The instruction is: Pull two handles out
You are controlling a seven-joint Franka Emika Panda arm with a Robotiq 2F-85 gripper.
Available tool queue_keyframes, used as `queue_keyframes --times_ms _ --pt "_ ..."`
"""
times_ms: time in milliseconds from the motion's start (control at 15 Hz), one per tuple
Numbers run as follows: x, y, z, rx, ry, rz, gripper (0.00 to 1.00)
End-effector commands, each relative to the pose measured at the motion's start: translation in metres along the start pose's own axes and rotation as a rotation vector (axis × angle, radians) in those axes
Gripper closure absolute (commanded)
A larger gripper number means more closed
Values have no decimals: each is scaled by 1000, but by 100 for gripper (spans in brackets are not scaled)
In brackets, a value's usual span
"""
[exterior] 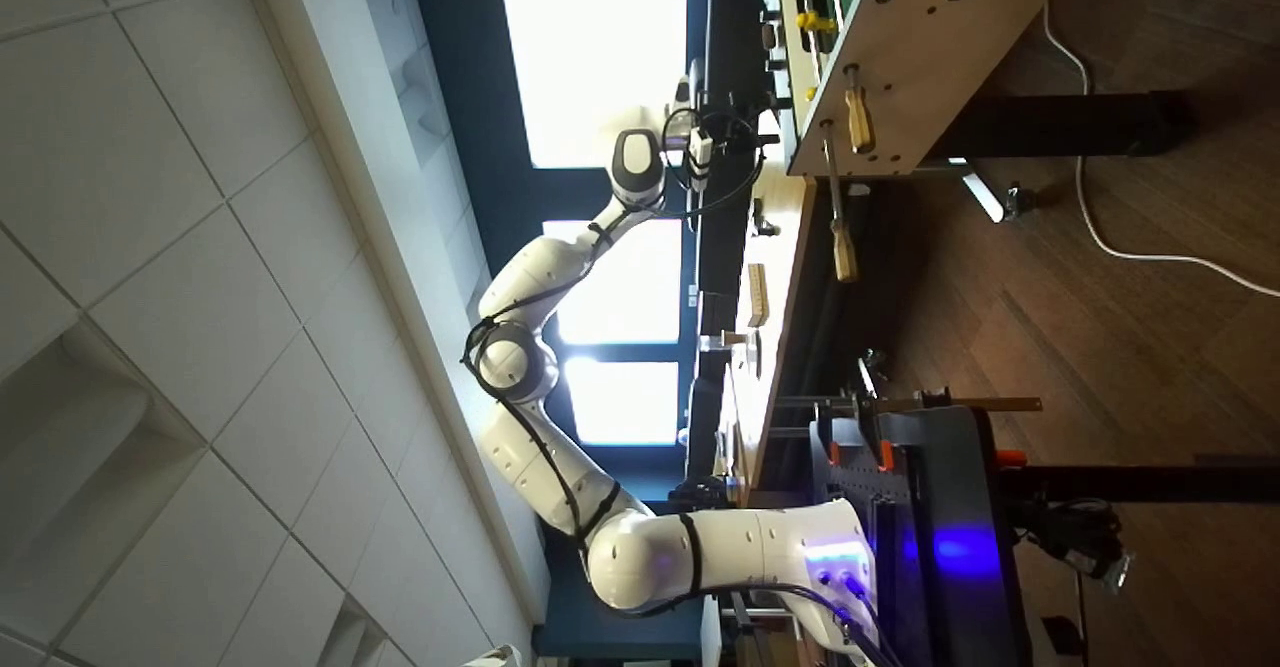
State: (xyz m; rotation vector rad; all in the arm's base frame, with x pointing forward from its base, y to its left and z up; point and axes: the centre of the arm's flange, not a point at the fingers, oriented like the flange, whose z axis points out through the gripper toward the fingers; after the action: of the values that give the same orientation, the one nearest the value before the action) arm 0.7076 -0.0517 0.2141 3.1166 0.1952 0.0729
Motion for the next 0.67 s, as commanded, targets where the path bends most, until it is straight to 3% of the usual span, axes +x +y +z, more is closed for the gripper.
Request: queue_keyframes --times_ms 0,600 --pt "32 19 -4 -8 -25 39 0" --pt "32 39 33 9 -100 57 0"
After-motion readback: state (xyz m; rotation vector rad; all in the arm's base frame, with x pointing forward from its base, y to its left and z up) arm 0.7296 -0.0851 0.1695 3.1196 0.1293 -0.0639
